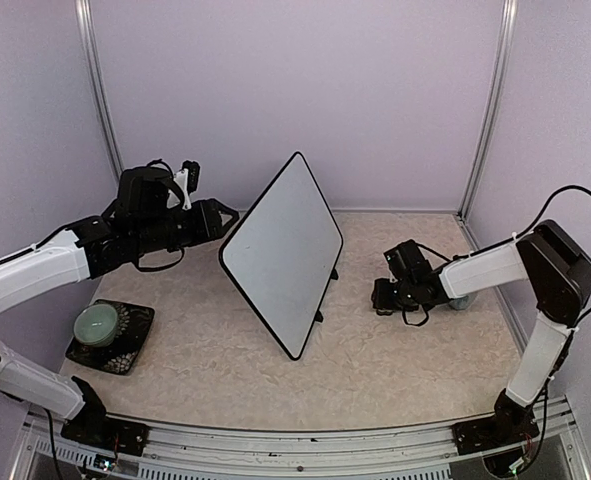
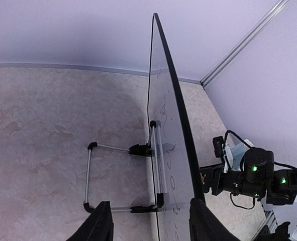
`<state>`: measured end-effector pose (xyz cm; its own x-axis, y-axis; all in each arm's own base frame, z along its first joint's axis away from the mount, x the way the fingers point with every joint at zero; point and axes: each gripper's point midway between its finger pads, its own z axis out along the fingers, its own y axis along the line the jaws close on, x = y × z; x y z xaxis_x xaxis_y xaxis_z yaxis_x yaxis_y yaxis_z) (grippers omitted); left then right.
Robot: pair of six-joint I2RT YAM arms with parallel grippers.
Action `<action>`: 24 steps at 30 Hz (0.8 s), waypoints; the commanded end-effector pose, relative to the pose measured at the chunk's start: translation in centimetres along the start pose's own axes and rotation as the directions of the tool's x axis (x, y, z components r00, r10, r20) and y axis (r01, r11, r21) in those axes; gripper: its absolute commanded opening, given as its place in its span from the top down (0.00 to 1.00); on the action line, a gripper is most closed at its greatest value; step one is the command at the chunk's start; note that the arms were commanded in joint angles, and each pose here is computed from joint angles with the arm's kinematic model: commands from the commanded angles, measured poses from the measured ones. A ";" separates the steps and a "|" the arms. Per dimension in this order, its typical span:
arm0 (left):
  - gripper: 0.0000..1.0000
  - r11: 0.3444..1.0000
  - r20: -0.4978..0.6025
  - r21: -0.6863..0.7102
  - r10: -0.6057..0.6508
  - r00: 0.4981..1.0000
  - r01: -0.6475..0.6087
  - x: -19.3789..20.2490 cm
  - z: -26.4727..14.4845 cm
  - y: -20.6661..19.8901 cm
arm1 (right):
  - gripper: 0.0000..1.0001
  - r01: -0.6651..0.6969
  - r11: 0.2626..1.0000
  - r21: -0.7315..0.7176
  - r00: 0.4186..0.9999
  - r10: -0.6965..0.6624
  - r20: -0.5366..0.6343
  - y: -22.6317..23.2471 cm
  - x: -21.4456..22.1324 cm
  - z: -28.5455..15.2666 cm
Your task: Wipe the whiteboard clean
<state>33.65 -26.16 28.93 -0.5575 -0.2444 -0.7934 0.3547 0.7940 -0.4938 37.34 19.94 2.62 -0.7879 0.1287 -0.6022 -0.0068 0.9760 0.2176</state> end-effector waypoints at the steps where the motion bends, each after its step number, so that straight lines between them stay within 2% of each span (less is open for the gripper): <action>1: 0.49 1.000 0.013 -0.008 -0.005 1.000 0.006 0.1 -0.6 0.5 | 0.42 0.023 0.994 0.111 0.995 -0.011 -0.102 -2.5 1.8 0.2; 3: 0.49 1.000 0.015 -0.021 -0.010 1.000 0.011 0.4 -0.9 1.0 | 0.33 0.019 0.996 0.085 0.998 -0.014 -0.062 -1.7 0.3 -1.2; 4: 0.49 1.000 0.017 -0.024 -0.016 1.000 0.016 0.5 -1.1 1.2 | 0.21 0.020 0.997 0.068 0.999 -0.018 -0.035 -1.2 -0.7 -2.2; 5: 0.49 0.999 0.019 -0.026 -0.021 1.000 0.021 0.7 -1.3 1.4 | 0.15 0.025 0.998 0.053 1.000 -0.025 -0.007 -0.7 -1.7 -3.3; 9: 0.48 0.999 0.042 -0.034 -0.025 0.999 0.027 0.7 -2.1 1.9 | 0.00 0.054 0.999 0.007 0.992 -0.054 0.117 1.1 -6.0 -7.6; 15: 0.48 0.999 0.038 -0.044 -0.026 0.999 0.027 1.1 -2.1 2.3 | 0.00 0.138 0.983 -0.121 0.967 -0.108 0.229 5.7 -10.2 -13.3; 18: 0.48 0.997 0.025 -0.075 -0.018 1.000 0.020 1.5 -1.4 2.8 | 0.00 0.202 0.957 -0.207 0.951 -0.142 0.274 9.3 -12.1 -15.8; 24: 0.50 0.999 -0.024 -0.049 -0.014 1.000 0.012 2.6 0.5 1.8 | 0.02 0.298 0.884 -0.360 0.927 -0.177 0.331 15.8 -15.4 -20.0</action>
<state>32.67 -24.41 25.41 -0.5867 -0.2456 -0.7717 0.2894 0.8264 -0.4830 37.71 26.99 28.12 -0.5376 0.0637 -0.8408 -0.3481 0.8915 0.2900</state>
